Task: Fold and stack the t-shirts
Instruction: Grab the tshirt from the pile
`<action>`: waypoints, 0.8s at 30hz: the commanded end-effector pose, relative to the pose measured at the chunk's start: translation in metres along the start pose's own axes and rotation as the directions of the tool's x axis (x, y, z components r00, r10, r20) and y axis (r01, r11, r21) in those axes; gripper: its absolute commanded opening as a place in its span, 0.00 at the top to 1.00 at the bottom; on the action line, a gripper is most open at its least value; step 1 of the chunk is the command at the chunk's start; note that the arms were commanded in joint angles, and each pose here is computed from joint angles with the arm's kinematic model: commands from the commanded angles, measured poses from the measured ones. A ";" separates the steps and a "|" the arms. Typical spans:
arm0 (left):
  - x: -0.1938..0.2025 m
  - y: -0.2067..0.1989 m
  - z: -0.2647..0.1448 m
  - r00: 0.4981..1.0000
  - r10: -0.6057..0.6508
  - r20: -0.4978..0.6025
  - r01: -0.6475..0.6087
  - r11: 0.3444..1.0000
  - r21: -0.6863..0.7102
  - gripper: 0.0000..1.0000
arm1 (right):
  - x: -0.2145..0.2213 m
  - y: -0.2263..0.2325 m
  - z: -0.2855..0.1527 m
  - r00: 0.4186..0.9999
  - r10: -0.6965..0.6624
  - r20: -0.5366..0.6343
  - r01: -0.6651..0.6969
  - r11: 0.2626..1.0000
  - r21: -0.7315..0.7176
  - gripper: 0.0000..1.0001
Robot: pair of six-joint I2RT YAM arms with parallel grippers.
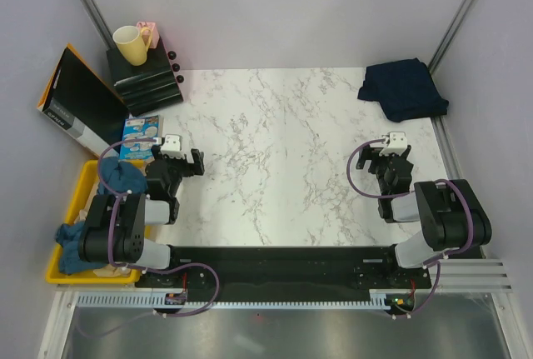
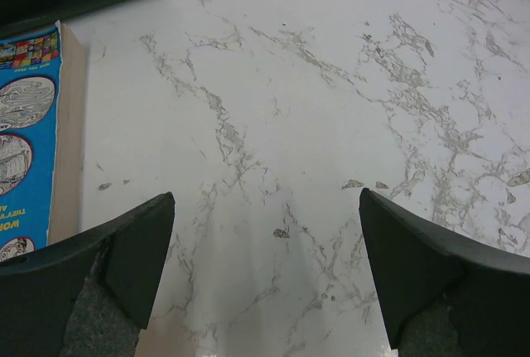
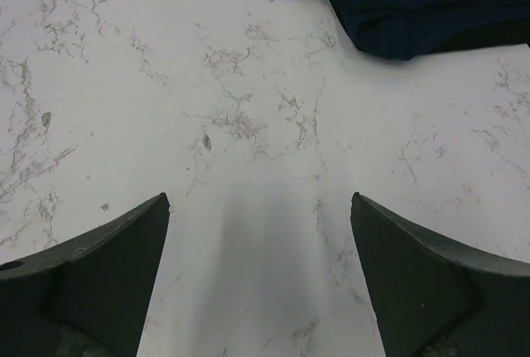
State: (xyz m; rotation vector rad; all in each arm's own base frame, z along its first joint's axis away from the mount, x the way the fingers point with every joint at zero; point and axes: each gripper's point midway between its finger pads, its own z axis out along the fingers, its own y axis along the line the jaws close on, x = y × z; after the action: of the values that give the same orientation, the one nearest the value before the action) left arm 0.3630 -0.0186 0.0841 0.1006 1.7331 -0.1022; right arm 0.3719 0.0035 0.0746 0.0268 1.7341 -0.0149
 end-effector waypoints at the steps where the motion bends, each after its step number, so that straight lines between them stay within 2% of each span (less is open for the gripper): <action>1: -0.021 -0.001 0.005 0.997 0.008 0.075 -0.008 1.000 0.010 0.00 | -0.018 -0.001 0.005 0.998 0.024 0.055 -0.024 1.000 0.008 0.02; 12: -0.023 -0.001 0.004 0.997 0.009 0.082 -0.010 1.000 0.011 0.00 | -0.018 0.000 0.004 0.998 0.022 0.058 -0.022 1.000 0.001 0.02; 15: -0.038 -0.018 0.005 0.998 0.037 0.058 -0.043 0.993 0.112 0.00 | -0.038 0.017 0.007 0.997 -0.003 0.072 0.010 0.995 -0.095 0.02; 16: -0.044 -0.026 0.004 0.997 0.060 0.046 -0.067 0.983 0.171 0.00 | -0.020 0.020 0.005 0.999 -0.036 -0.037 0.032 0.992 -0.125 0.02; 18: -0.070 -0.039 -0.001 0.992 0.127 0.008 -0.125 0.956 0.267 0.00 | -0.059 0.040 0.014 0.998 -0.062 -0.014 0.058 0.970 -0.234 0.02; 19: -0.082 -0.047 -0.004 0.986 0.167 0.021 -0.165 0.935 0.315 0.00 | -0.042 0.043 0.008 0.983 -0.138 -0.125 0.098 0.953 -0.285 0.02; 20: -0.097 -0.048 -0.011 0.982 0.187 -0.017 -0.171 0.927 0.333 0.00 | -0.077 0.050 0.018 0.981 -0.181 -0.075 0.147 0.933 -0.327 0.02; 21: -0.107 -0.049 -0.015 0.971 0.238 -0.015 -0.217 0.909 0.355 0.00 | -0.083 0.056 0.020 0.971 -0.223 -0.088 0.175 0.909 -0.377 0.02; 22: -0.113 -0.051 -0.021 0.939 0.343 0.004 -0.316 0.859 0.402 0.00 | -0.067 0.055 0.012 0.945 -0.247 -0.214 0.144 0.903 -0.405 0.02; 23: -0.144 -0.049 -0.022 0.925 0.379 0.031 -0.360 0.848 0.390 0.00 | -0.108 0.054 0.024 0.951 -0.249 -0.181 0.164 0.909 -0.384 0.02; 24: -0.128 -0.046 -0.031 0.919 0.386 -0.080 -0.321 0.851 0.416 0.00 | -0.108 0.051 0.028 0.935 -0.265 -0.234 0.162 0.909 -0.384 0.02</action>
State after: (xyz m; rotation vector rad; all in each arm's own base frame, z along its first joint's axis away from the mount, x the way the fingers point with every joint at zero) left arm 0.3799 -0.0549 0.2086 0.4591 1.6556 -0.1797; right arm 0.4225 0.0414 0.1590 -0.2789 1.7996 0.0984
